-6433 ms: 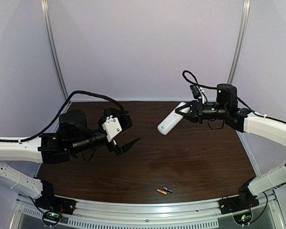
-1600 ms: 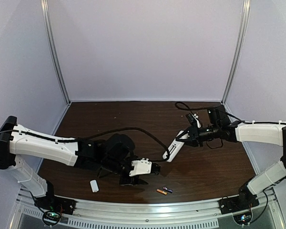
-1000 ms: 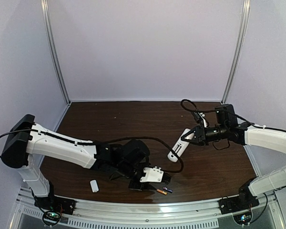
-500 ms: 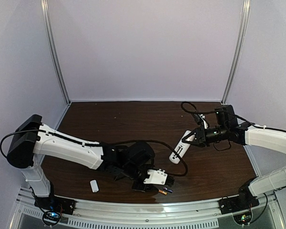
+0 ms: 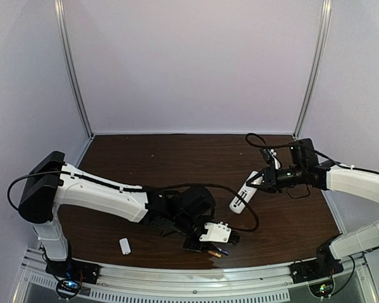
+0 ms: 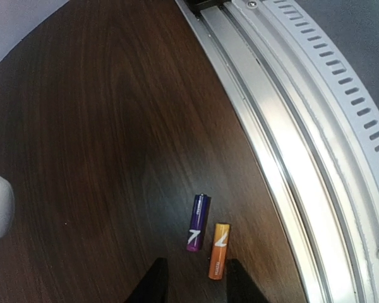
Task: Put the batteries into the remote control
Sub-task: Pick up the battery from the corner of the board.
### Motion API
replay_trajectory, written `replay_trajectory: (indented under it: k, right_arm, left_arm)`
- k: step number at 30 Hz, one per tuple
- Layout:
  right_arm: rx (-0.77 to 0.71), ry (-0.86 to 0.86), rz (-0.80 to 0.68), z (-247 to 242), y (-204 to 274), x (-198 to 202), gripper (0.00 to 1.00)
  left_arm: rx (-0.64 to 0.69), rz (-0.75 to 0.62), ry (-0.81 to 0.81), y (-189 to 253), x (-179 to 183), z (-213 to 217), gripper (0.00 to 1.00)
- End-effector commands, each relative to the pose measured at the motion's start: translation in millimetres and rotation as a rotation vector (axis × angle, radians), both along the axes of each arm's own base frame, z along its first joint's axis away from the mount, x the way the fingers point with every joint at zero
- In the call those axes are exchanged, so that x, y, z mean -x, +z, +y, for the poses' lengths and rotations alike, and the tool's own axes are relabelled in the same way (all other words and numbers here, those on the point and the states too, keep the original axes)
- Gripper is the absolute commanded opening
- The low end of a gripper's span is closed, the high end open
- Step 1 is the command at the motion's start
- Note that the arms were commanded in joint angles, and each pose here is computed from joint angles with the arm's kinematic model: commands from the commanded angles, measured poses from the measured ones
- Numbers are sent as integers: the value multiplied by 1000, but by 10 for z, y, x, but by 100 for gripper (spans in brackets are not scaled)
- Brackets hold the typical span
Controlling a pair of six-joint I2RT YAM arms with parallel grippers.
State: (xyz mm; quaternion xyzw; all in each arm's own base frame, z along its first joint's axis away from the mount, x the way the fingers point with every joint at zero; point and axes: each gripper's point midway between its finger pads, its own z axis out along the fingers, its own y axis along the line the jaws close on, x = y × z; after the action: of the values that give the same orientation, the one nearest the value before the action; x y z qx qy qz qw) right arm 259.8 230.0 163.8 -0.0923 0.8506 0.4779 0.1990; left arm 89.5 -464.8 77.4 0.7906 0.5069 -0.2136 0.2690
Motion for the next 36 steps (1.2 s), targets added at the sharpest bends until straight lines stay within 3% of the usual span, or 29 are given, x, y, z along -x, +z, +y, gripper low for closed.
replay_trajectory:
  k: [1,12,36]
  right_arm:
    - [8,-43,-3,-114,-29,-61,0]
    - [-9,-76,4,-210,-39,-84,0]
    - [-21,-79,14,-218,-49,-80,0]
  left_arm:
    - [2,-12,-27,-8,12,-138,32]
    - [-101,19,-35,-188,105,6,26]
    - [-172,-5,-34,-528,54,55,22]
